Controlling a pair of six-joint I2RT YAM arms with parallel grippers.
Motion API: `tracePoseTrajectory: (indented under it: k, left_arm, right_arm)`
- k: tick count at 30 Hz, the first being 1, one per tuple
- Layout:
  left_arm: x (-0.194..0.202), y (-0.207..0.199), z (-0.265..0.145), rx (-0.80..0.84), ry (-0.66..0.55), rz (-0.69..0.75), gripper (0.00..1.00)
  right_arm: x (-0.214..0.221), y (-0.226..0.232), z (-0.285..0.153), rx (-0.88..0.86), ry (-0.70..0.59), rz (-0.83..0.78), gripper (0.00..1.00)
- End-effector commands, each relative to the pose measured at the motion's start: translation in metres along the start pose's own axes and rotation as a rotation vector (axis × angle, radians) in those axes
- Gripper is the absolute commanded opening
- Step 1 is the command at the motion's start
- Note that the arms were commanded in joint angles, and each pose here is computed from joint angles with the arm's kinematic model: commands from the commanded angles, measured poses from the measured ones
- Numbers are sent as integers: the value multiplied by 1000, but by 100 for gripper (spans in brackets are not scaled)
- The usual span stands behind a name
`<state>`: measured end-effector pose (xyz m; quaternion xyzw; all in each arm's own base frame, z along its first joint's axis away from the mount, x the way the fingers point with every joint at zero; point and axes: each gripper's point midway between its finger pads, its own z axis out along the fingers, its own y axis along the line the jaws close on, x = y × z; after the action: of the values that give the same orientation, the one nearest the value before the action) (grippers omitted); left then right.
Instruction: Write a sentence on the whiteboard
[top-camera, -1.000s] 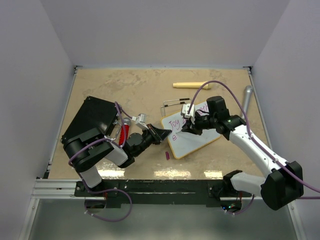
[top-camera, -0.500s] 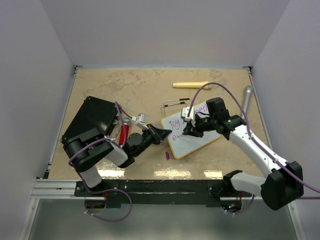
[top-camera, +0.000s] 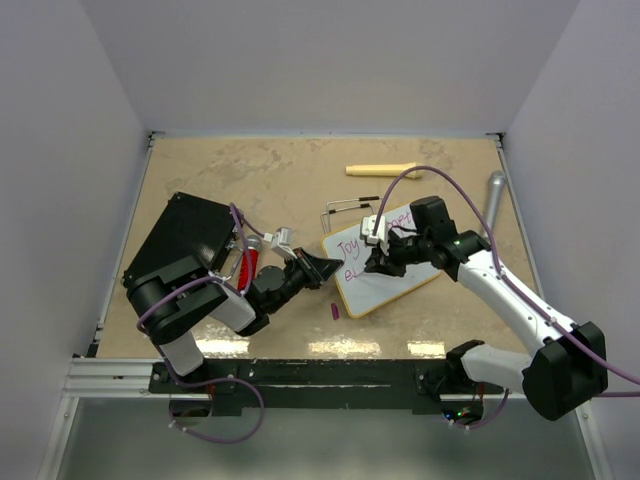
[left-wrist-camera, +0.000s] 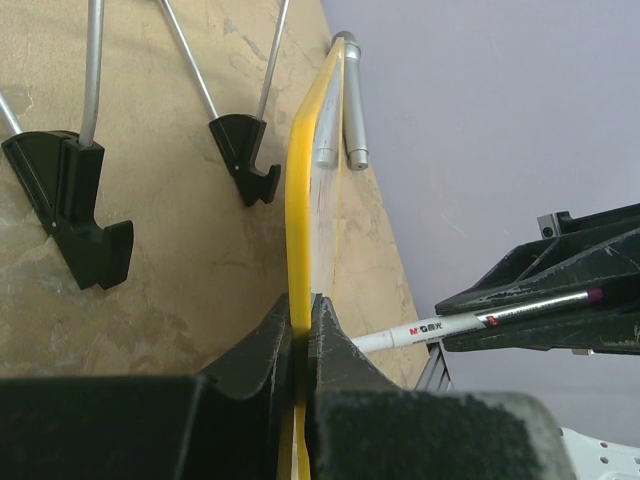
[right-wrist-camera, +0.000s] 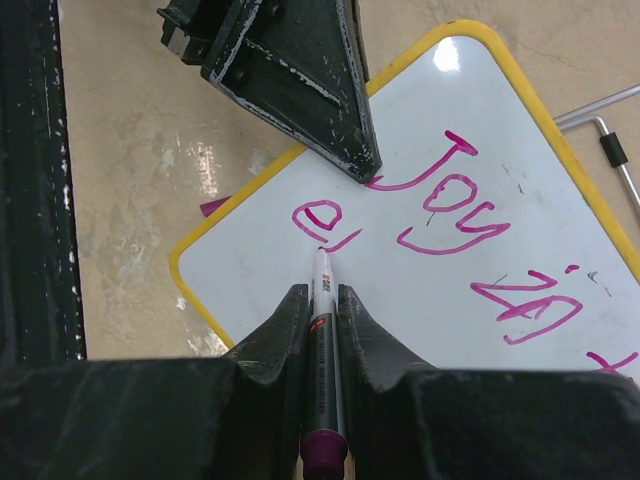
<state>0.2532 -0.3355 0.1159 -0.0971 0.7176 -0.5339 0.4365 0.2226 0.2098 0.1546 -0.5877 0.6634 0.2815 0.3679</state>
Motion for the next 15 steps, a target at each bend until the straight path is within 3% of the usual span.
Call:
tracePoseTrajectory:
  k: [1, 15]
  left_arm:
    - [-9, -13, -2, 63, -38, 49, 0]
    - [-10, -12, -4, 61, -40, 46, 0]
  right_arm:
    - [-19, -20, -4, 92, -41, -26, 0]
    - [-14, -34, -9, 180, -21, 12, 0]
